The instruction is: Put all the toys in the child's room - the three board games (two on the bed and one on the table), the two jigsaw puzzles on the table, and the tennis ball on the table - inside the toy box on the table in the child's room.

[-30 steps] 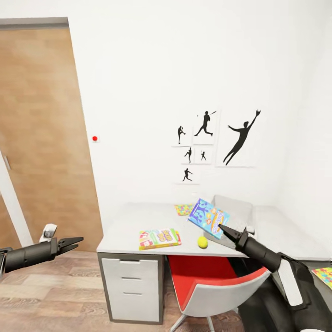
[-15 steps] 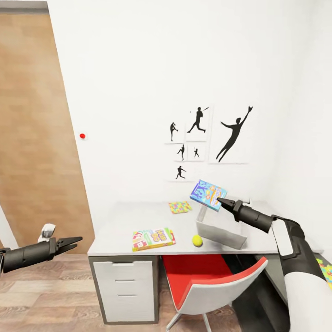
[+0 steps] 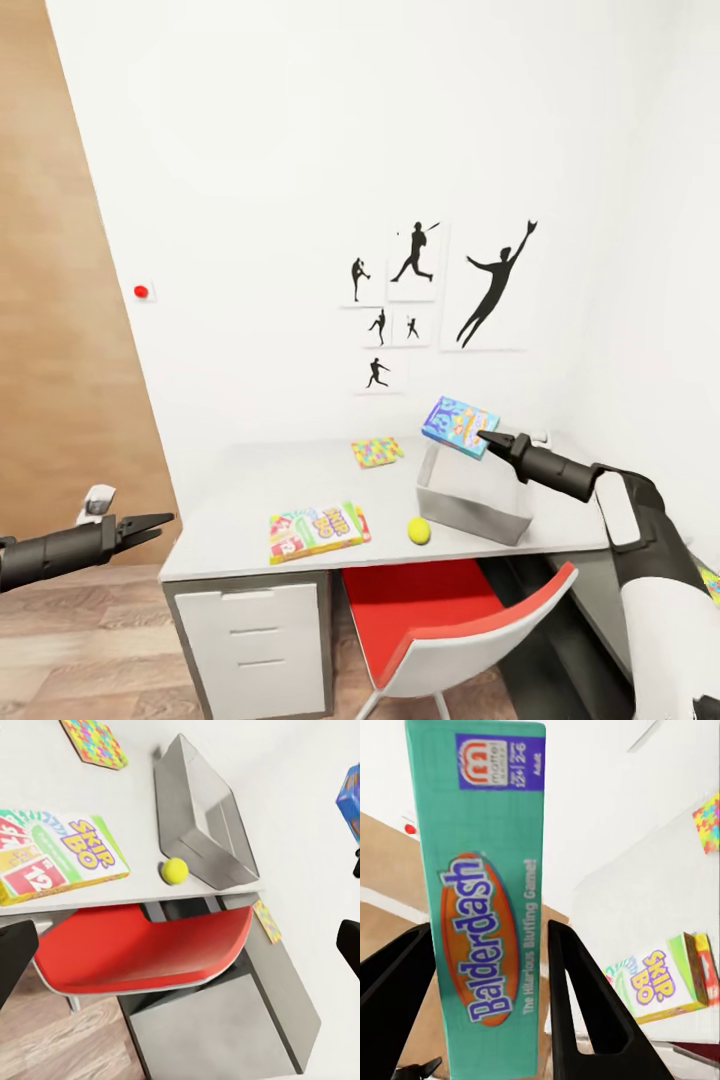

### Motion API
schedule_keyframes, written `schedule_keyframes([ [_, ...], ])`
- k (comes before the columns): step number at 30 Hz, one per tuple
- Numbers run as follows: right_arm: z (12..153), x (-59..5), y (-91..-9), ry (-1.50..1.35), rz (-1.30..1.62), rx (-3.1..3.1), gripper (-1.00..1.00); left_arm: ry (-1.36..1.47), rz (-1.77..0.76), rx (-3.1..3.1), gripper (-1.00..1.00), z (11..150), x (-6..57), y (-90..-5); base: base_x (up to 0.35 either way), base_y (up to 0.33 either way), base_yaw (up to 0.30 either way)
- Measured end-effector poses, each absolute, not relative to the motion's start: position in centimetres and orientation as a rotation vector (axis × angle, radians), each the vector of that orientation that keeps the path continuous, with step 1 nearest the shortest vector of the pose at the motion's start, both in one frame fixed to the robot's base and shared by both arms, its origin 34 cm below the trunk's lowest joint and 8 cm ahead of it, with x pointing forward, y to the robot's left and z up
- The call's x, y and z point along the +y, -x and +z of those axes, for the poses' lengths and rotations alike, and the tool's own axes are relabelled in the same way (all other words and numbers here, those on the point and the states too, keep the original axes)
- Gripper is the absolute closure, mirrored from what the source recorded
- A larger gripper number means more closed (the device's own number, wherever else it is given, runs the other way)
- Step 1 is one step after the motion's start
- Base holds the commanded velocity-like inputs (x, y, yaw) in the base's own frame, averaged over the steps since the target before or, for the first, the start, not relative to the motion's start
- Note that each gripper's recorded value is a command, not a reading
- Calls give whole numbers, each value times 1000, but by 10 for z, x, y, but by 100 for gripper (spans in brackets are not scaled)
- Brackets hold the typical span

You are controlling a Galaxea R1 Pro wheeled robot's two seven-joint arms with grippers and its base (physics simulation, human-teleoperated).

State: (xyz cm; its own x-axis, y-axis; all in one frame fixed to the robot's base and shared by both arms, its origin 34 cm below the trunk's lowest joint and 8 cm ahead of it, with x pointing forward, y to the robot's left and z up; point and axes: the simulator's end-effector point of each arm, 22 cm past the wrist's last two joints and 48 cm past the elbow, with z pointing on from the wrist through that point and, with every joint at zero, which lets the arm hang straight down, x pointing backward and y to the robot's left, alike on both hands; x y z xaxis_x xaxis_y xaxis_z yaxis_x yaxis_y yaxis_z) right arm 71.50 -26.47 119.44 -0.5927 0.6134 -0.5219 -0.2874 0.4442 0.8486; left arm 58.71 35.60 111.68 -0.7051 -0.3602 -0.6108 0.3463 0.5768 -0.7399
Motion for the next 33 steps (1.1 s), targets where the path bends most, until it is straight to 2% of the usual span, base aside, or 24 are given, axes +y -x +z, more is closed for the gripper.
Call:
schedule_keyframes([
  [8,1180,-285,-723,-369,1238,1825,100,18,-1173,2050,-100,1111,357,-588,63,0,-105],
  [27,1181,-286,-724,-381,1235,1821,100,19,-1173,2052,-100,1110,357,-589,50,0,-5],
  [33,1179,-288,-724,-383,1232,1824,100,21,-1173,2054,-100,1109,357,-589,114,113,-82],
])
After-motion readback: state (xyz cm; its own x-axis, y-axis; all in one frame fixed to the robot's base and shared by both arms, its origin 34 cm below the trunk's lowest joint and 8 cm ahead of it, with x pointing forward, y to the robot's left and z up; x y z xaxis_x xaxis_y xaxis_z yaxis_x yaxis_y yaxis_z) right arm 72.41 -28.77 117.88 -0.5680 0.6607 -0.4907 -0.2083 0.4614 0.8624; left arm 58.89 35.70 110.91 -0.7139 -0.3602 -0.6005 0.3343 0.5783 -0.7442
